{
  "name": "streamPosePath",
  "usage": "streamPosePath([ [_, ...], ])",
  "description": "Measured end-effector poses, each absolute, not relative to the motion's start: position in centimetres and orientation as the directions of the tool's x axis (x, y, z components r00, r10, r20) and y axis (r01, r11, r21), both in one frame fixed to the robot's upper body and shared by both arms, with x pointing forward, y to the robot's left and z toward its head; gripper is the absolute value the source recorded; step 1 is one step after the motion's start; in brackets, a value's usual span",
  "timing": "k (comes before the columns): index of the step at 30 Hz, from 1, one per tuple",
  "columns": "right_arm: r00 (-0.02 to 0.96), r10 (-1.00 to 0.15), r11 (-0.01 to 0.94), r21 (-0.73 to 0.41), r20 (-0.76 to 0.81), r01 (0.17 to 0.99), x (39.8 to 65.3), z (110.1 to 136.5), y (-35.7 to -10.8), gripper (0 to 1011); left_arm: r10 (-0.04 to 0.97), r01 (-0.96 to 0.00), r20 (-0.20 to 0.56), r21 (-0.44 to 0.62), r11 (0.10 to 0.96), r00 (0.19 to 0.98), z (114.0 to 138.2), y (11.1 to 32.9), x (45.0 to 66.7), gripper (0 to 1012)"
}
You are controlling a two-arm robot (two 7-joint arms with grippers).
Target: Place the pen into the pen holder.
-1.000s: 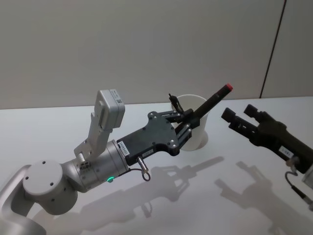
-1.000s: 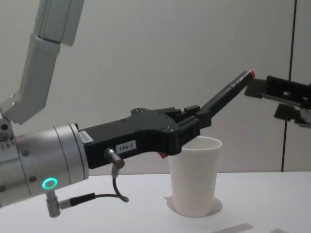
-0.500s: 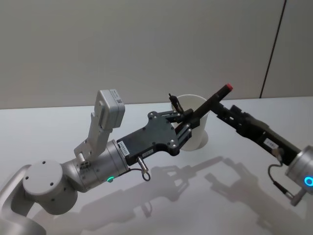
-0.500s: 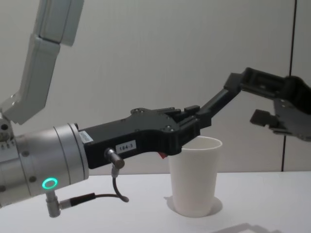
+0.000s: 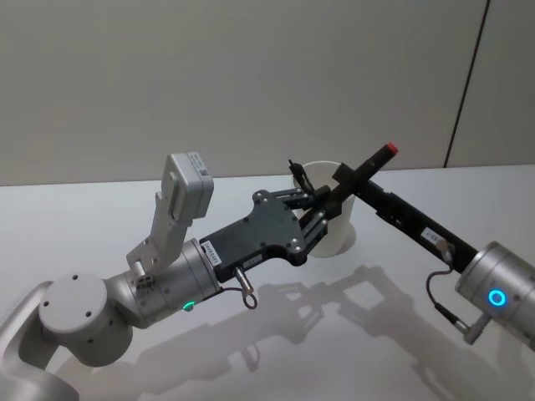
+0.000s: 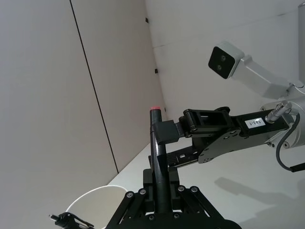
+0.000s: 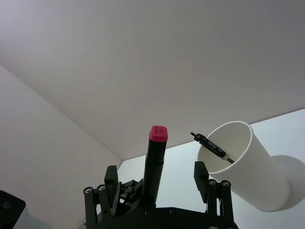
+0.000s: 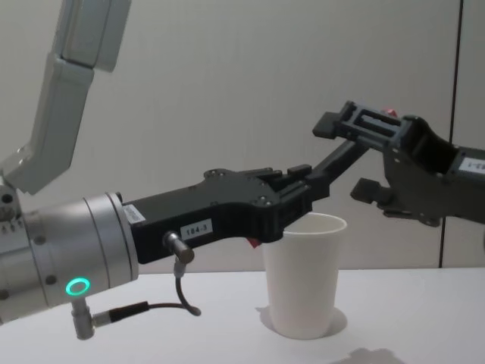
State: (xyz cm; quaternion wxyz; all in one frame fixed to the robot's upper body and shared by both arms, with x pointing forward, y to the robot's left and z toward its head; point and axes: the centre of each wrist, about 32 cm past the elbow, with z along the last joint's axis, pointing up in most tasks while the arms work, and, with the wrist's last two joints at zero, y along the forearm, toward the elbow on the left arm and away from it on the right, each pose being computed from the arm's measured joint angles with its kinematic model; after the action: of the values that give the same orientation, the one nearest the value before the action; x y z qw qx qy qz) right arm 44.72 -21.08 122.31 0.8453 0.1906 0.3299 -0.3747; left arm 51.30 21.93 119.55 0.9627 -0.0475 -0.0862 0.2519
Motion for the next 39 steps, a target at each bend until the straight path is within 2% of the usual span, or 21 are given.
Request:
streamPosePath([
  [16,0.465,-0.45,0.648,0.079,-0.763,0.757,44.8,122.1,-19.7,1001,0.493,-0.477,0.142,-0.135,0.869,0.858,119.5,21.9,51.3,182],
  [39,0.451,-0.435,0.602,0.121,-0.779,0.789,44.1,121.5,-19.2,1001,0.493,-0.477,0.142,-0.135,0.869,0.858,119.5,21.9,51.3,182],
])
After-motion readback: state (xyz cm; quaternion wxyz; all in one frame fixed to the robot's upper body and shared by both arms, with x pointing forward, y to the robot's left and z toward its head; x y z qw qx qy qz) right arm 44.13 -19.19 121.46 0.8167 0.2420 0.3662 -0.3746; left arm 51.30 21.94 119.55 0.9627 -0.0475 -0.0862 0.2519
